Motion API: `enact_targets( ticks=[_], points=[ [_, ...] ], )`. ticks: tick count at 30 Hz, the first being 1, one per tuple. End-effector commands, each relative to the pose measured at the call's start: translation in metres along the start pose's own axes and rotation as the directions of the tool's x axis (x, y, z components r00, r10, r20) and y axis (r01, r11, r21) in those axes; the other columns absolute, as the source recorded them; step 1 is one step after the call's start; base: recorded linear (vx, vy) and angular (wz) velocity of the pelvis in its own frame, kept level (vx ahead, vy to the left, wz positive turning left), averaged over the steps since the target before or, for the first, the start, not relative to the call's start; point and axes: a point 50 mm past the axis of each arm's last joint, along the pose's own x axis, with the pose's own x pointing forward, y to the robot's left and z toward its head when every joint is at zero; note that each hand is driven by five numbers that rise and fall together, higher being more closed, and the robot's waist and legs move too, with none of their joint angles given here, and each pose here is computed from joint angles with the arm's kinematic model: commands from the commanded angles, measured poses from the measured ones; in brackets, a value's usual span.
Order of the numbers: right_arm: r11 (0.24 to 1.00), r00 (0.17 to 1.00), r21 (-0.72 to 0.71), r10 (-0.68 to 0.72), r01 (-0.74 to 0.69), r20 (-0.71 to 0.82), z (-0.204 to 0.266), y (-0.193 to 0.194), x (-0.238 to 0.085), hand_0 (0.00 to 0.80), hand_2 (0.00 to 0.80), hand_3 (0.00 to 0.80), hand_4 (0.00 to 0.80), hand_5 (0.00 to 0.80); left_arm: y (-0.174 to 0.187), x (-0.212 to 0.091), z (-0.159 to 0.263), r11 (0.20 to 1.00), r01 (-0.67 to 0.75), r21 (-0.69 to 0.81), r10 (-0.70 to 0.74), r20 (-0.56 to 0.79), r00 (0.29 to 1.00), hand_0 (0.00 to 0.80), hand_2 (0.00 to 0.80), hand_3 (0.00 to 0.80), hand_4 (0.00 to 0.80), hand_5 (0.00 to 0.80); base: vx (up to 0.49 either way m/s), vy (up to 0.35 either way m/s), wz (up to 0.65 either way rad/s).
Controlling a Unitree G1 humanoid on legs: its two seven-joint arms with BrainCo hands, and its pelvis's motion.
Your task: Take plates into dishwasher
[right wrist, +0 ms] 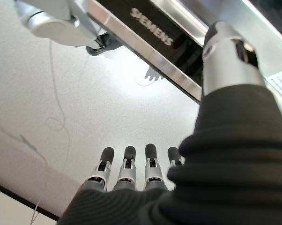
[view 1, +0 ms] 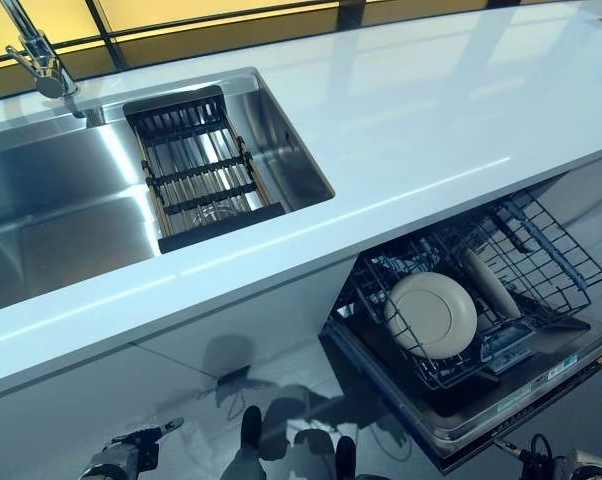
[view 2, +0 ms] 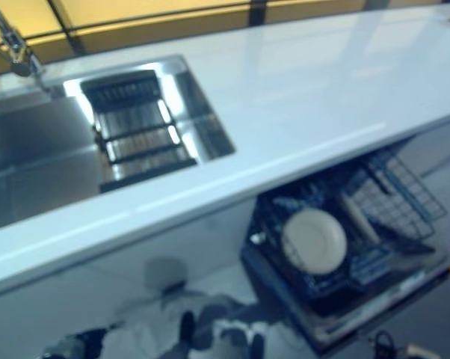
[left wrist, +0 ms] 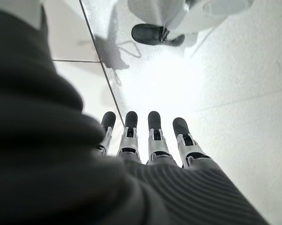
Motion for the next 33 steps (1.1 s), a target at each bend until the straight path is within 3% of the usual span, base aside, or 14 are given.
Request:
enact_targets(
  ticks=[1,3,6,10,20,29,33],
  points=[
    [0.994,0.994,-0.029,-0.107,0.108,0.023,0.013,-0.017,-0.007,0.0,0.0,0.0,0.0,0.0,0.008,-0.001,-0.01,0.956,-0.012,-0.292,-0.008,-0.068,0.998,0.0,0.0,0.0,0.0,0.0,-0.198,-0.298,-0.02],
    [0.989,0.991,-0.063,-0.133,0.134,0.01,0.008,-0.023,-0.006,0.0,0.0,0.0,0.0,0.0,0.003,-0.001,-0.032,0.93,-0.008,-0.367,-0.037,-0.116,0.993,0.0,0.0,0.0,0.0,0.0,-0.154,-0.316,0.01],
    [0.987,0.987,-0.029,-0.16,0.16,-0.007,-0.003,-0.026,-0.002,0.0,0.0,0.0,0.0,0.0,-0.01,0.0,-0.048,0.933,-0.002,-0.359,-0.052,-0.141,0.989,0.0,0.0,0.0,0.0,0.0,-0.097,-0.226,0.37],
    [0.982,0.982,0.035,-0.187,0.187,0.003,-0.011,-0.027,0.001,0.0,0.0,0.0,0.0,0.0,-0.03,0.002,-0.05,0.94,0.049,-0.338,-0.093,-0.118,0.989,0.0,0.0,0.0,0.0,0.0,-0.058,-0.008,0.52],
    [0.975,0.978,0.1,-0.205,0.2,0.041,-0.008,-0.04,-0.001,0.0,0.0,0.0,0.0,0.0,-0.029,0.002,-0.03,0.898,0.08,-0.434,-0.124,-0.075,0.989,0.0,0.0,0.0,0.0,0.0,-0.058,0.102,0.09],
    [0.934,0.98,0.344,-0.15,0.097,0.132,0.001,-0.023,0.0,0.0,0.0,0.0,0.0,0.0,-0.03,0.001,-0.046,0.891,0.073,-0.448,-0.134,-0.106,0.985,0.0,0.0,0.0,0.0,0.0,-0.042,0.033,0.0],
    [0.806,0.978,0.586,-0.043,-0.087,0.205,0.013,-0.009,-0.001,0.0,0.0,0.0,0.0,0.0,-0.032,0.001,-0.048,0.87,0.096,-0.483,-0.154,-0.082,0.985,0.0,0.0,0.0,0.0,0.0,-0.044,0.031,-0.04]
  ],
)
